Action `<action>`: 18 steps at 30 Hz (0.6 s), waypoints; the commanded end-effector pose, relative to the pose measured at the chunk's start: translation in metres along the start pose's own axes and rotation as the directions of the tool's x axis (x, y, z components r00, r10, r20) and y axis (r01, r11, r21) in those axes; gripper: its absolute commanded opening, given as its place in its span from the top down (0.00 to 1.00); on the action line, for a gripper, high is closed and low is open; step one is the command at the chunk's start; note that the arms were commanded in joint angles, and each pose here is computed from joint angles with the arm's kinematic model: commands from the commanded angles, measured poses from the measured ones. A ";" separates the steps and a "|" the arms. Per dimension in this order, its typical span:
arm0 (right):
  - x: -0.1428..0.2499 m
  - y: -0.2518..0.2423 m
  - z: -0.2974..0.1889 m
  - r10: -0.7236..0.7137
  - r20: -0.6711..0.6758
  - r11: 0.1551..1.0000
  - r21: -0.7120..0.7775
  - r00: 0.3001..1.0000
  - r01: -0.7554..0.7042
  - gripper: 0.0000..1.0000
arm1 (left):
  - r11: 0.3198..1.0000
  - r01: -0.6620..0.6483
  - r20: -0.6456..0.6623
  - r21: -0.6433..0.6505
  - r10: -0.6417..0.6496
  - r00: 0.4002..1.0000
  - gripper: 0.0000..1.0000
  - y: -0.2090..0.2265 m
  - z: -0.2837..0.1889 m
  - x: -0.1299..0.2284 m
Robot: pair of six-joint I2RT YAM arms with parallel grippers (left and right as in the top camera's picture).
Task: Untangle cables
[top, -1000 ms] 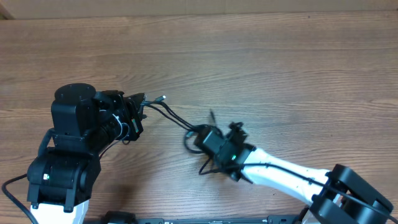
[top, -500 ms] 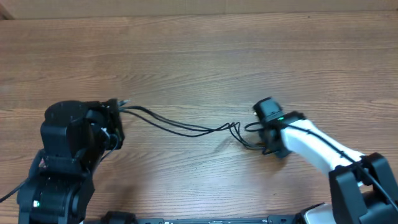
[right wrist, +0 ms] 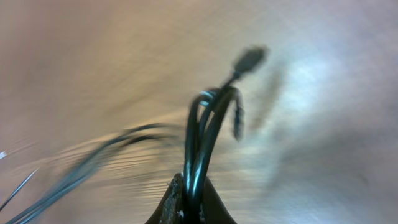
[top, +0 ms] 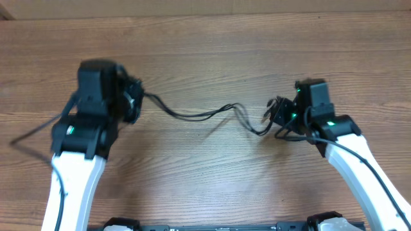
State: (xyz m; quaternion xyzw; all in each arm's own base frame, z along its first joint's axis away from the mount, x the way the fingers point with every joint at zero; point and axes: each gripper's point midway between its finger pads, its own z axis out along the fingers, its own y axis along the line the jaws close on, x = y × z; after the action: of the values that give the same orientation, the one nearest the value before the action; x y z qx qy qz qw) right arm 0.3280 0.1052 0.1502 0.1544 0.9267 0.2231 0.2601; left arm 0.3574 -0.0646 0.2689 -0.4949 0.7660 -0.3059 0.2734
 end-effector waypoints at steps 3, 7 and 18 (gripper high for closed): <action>-0.037 0.040 -0.064 -0.213 0.223 0.967 -0.089 0.951 0.237 0.96 | 0.935 -0.309 -0.300 0.175 0.350 0.887 0.94 -0.021 0.044 0.051; -0.051 0.018 -0.089 -0.188 0.326 0.982 0.041 0.926 0.185 0.73 | 0.950 -0.299 -0.414 0.093 0.310 0.856 0.46 0.004 0.079 0.071; -0.022 0.010 -0.086 -0.162 0.209 0.987 0.027 0.964 0.160 0.00 | 0.896 -0.429 -0.609 0.117 0.406 0.681 0.18 0.043 0.081 0.108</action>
State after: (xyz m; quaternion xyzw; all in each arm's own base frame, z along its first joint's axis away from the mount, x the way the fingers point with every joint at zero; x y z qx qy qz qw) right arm 0.2998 0.0705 0.2196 0.1085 0.9101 0.1589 0.3669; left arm 0.3609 -0.1583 0.1557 -0.2549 0.9014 -0.3457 0.0544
